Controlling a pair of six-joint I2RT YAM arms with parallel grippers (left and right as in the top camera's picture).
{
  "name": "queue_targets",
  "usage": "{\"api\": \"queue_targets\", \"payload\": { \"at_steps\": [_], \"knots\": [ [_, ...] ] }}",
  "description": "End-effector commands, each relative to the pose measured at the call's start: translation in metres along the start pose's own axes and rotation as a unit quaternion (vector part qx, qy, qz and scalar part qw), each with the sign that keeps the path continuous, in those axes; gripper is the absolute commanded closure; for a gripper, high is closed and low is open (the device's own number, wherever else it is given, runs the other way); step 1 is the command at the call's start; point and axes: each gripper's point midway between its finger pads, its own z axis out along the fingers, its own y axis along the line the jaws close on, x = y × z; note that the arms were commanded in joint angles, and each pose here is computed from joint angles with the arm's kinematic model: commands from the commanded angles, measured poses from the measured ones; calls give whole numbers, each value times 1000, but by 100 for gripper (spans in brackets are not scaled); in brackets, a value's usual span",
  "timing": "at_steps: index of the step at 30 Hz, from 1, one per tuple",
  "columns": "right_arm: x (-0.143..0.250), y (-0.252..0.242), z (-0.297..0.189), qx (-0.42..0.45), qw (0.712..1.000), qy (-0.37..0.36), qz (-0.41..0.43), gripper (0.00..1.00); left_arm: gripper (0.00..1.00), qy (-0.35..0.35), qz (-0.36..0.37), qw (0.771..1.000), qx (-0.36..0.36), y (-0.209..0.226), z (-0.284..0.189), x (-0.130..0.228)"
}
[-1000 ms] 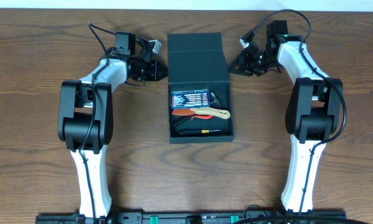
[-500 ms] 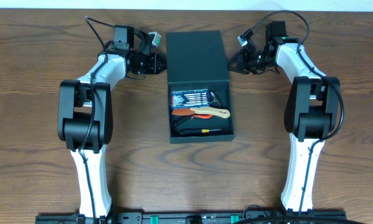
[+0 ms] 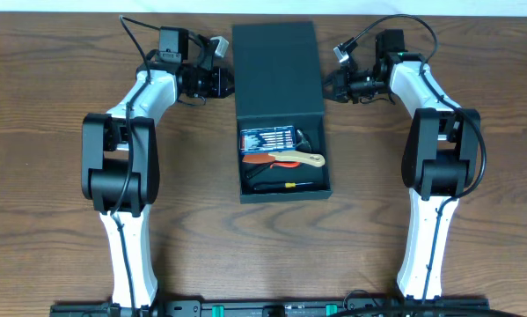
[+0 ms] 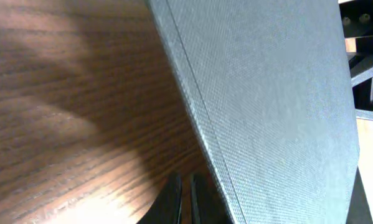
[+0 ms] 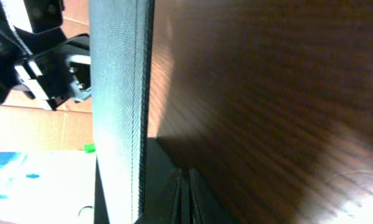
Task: Pack container
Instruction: 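Push the lid down over the box with both grippers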
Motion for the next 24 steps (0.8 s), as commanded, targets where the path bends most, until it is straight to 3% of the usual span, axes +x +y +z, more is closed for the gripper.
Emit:
{"api": "queue_targets", "payload": {
  "at_steps": [1, 11, 24],
  "knots": [
    [2, 15, 3, -41, 999, 8, -3, 95, 94, -11, 11, 1000, 18, -22, -13, -14],
    [2, 30, -19, 44, 998, 45, -27, 96, 94, -9, 40, 999, 14, -51, -38, -19],
    [-1, 71, -46, 70, 994, 63, -60, 95, 95, 8, 75, 997, 35, -118, -47, -13]
  ]
}}
